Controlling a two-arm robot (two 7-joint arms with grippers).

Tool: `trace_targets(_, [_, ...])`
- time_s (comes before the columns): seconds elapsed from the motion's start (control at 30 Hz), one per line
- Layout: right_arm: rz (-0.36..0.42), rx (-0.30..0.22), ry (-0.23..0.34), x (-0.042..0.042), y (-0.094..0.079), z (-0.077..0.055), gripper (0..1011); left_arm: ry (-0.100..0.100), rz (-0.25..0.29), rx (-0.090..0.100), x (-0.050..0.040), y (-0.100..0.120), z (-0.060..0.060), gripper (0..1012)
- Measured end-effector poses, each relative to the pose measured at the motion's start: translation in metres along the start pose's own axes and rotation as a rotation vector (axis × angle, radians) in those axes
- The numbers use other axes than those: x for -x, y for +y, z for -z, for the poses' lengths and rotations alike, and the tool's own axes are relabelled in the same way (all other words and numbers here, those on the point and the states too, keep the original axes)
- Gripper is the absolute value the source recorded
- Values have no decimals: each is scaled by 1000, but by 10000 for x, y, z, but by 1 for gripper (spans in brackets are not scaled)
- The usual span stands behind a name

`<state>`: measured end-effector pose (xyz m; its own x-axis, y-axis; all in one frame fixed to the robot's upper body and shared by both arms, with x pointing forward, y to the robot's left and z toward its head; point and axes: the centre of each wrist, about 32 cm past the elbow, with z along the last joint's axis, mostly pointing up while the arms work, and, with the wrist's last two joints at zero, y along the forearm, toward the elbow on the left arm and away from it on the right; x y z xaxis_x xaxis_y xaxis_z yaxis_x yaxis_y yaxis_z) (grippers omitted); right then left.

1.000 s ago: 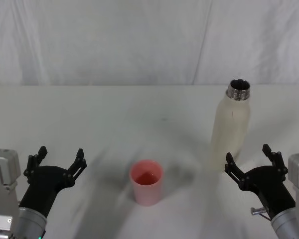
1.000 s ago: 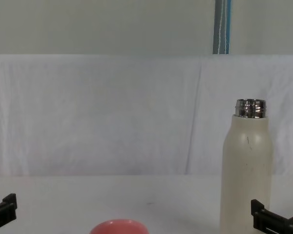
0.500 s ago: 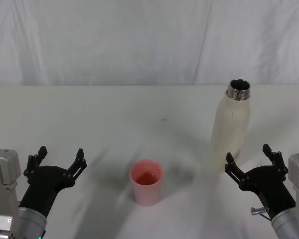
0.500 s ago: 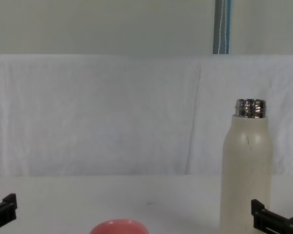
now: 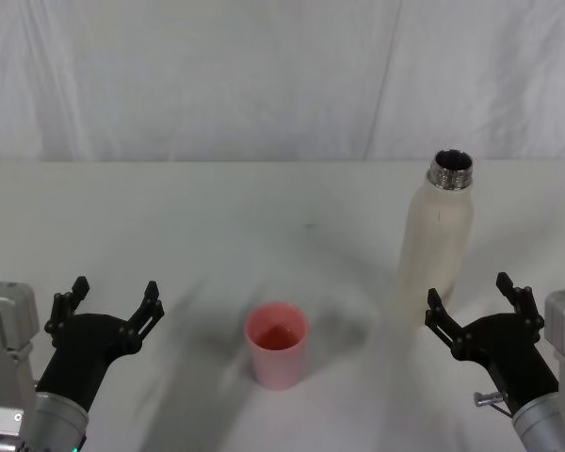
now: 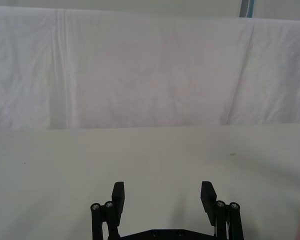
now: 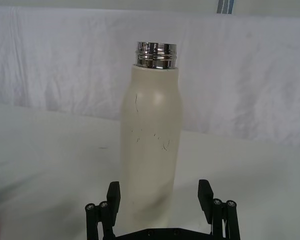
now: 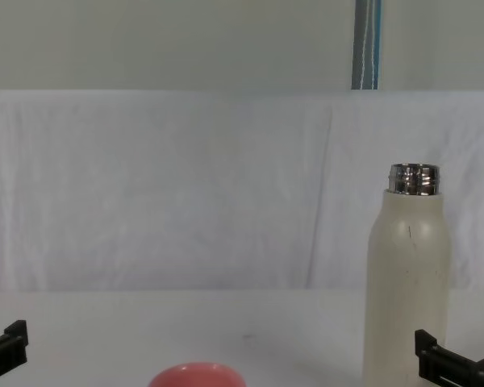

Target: Grasp the thermos with one hand and pour water into the cup lid.

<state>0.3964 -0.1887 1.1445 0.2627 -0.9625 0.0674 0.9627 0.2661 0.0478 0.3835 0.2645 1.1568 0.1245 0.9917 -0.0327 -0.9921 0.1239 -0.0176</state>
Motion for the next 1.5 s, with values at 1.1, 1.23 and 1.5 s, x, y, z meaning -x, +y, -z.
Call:
trace_targets(1.1, [0, 0, 0, 0, 0, 0, 1002, 0, 0, 0, 0, 0, 0, 1001])
trace_targets(1.23, [0, 0, 0, 0, 0, 0, 1002, 0, 0, 0, 0, 0, 0, 1001])
trace_targets(1.5, [0, 0, 0, 0, 0, 0, 1002, 0, 0, 0, 0, 0, 0, 1001])
